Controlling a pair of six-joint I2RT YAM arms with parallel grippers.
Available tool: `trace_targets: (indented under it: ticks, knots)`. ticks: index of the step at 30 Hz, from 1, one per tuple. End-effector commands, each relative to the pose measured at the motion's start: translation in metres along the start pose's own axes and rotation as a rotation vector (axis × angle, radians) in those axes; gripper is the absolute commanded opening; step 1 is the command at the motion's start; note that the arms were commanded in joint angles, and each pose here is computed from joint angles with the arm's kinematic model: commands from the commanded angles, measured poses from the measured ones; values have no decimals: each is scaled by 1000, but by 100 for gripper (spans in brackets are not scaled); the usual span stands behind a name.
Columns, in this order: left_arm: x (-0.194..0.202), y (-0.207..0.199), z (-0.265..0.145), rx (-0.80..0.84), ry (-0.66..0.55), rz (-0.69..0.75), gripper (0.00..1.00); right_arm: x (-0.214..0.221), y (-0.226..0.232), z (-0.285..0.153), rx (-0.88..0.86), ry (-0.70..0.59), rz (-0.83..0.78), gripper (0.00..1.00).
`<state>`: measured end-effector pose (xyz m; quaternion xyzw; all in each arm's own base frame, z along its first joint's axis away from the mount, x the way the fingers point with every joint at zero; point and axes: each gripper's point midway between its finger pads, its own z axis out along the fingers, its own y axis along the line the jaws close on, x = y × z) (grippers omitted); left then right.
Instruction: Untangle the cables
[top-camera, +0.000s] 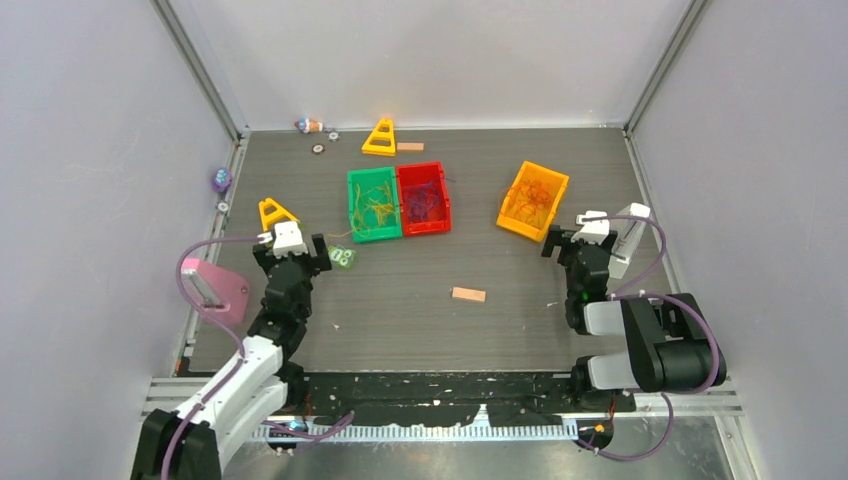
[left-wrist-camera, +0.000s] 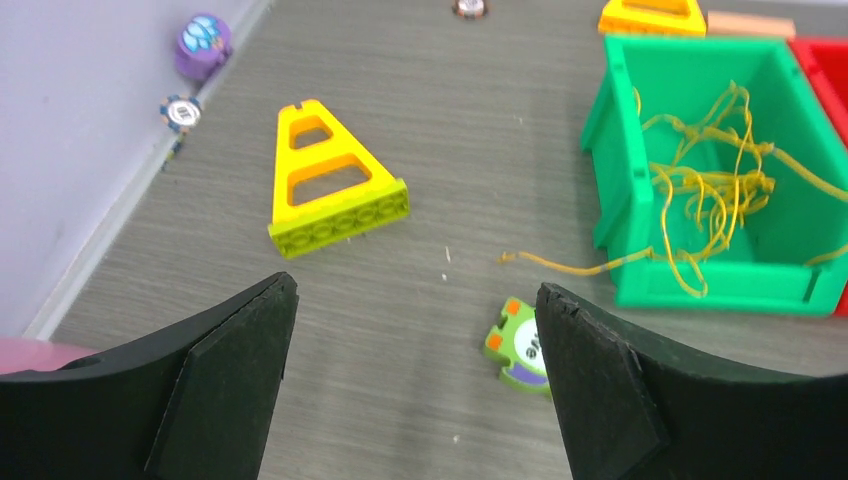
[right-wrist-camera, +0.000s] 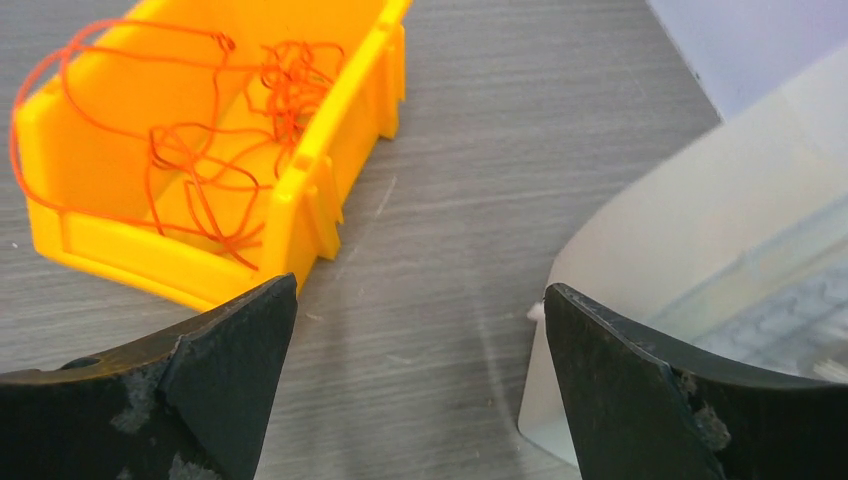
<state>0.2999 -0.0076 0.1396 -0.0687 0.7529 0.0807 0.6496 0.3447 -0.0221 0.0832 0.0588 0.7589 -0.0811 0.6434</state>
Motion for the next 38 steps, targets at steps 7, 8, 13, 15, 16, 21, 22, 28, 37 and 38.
trace_targets:
  ticks: [7,8,13,15,16,21,22,28,37,38]
  knots:
    - [-10,12,20,-25,-163,-7,83,-43,9,12,-48,-135,-3,95]
    - [-10,15,22,-45,-148,26,84,-43,9,12,-48,-136,-2,95]
    - [-12,8,33,16,-174,114,84,-43,9,12,-49,-138,-2,95]
    - [-10,19,40,-42,-209,90,91,-43,9,12,-48,-137,-1,95]
    - [-7,21,42,-37,-219,68,95,-43,9,12,-48,-136,-2,95]
    - [1,16,58,14,-124,67,100,-44,9,12,-48,-139,-2,95]
    - [-1,17,58,8,-135,73,100,-43,9,12,-47,-138,-2,95]
    - [0,17,58,9,-128,68,100,-43,9,12,-48,-137,-3,95]
    - [1,15,60,24,-115,70,99,-43,9,12,-48,-138,-2,95]
    - [1,15,59,26,-115,69,100,-43,9,12,-48,-137,-2,95]
